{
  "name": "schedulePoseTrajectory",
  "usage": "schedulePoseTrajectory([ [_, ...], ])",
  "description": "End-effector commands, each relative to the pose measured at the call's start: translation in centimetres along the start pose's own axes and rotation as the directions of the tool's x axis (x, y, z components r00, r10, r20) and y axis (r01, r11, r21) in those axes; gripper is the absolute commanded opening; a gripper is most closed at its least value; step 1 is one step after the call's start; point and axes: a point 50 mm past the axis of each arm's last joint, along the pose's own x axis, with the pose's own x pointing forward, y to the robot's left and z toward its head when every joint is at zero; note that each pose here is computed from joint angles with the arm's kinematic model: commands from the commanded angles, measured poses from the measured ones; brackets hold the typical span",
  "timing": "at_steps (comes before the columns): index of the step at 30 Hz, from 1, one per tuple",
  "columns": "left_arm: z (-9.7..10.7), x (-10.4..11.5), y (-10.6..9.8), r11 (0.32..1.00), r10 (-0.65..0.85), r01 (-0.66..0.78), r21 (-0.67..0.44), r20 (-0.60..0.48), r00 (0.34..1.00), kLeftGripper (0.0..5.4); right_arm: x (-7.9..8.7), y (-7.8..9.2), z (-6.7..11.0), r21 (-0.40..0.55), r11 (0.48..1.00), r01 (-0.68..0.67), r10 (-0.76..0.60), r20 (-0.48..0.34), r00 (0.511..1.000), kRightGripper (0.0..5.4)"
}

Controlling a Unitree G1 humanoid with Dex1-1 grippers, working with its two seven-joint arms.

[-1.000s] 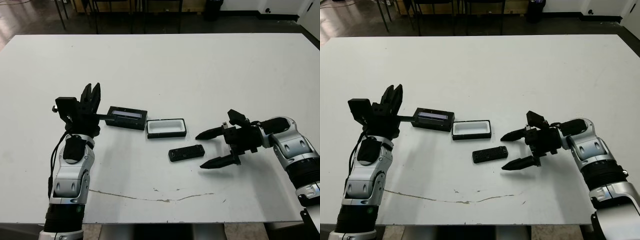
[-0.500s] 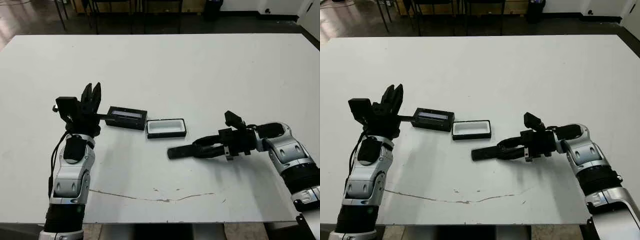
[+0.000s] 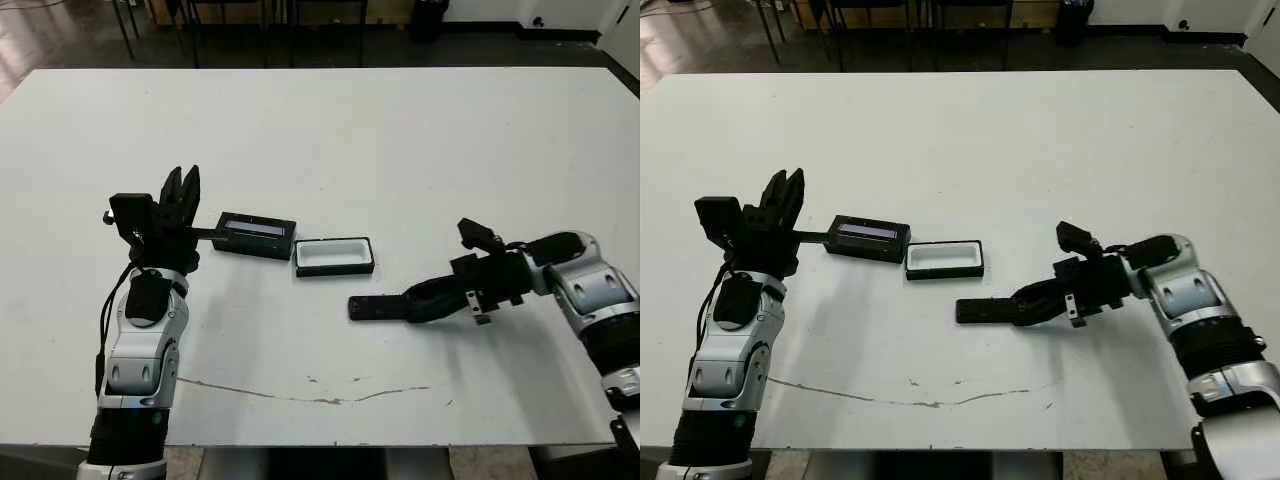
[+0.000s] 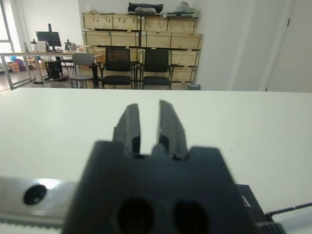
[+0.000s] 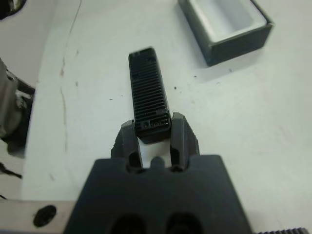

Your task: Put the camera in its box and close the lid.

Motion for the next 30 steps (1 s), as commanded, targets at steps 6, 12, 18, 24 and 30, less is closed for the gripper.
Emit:
schedulePoseTrajectory([
  [6, -0.3, -0.1, 0.2, 1.000, -0.002, 0.002, 0.011, -0.026, 1.000, 0.00, -1.7, 0.5, 3.6, -0.022, 0.998, 0.051, -0.045, 0.212, 0.976, 0.01],
  [12, -0.4, -0.1, 0.1, 1.000, 0.002, -0.001, 0.022, -0.030, 1.000, 0.00, -2.8, 0.1, 6.9, -0.060, 0.990, 0.131, -0.109, 0.286, 0.952, 0.01],
  [18, -0.5, -0.2, 0.0, 1.000, 0.002, -0.001, 0.019, -0.029, 1.000, 0.00, -3.0, -1.1, 9.3, -0.148, 0.973, 0.177, -0.120, 0.327, 0.937, 0.01],
  [24, -0.6, -0.4, -0.1, 1.000, 0.013, -0.013, 0.011, -0.041, 0.999, 0.00, -2.1, -2.7, 9.2, -0.135, 0.965, 0.223, -0.167, 0.335, 0.927, 0.01],
  [30, -0.7, -0.5, 0.0, 0.999, 0.012, -0.011, 0.031, -0.035, 0.999, 0.00, -1.4, -3.8, 8.6, -0.112, 0.957, 0.266, -0.228, 0.274, 0.934, 0.01],
])
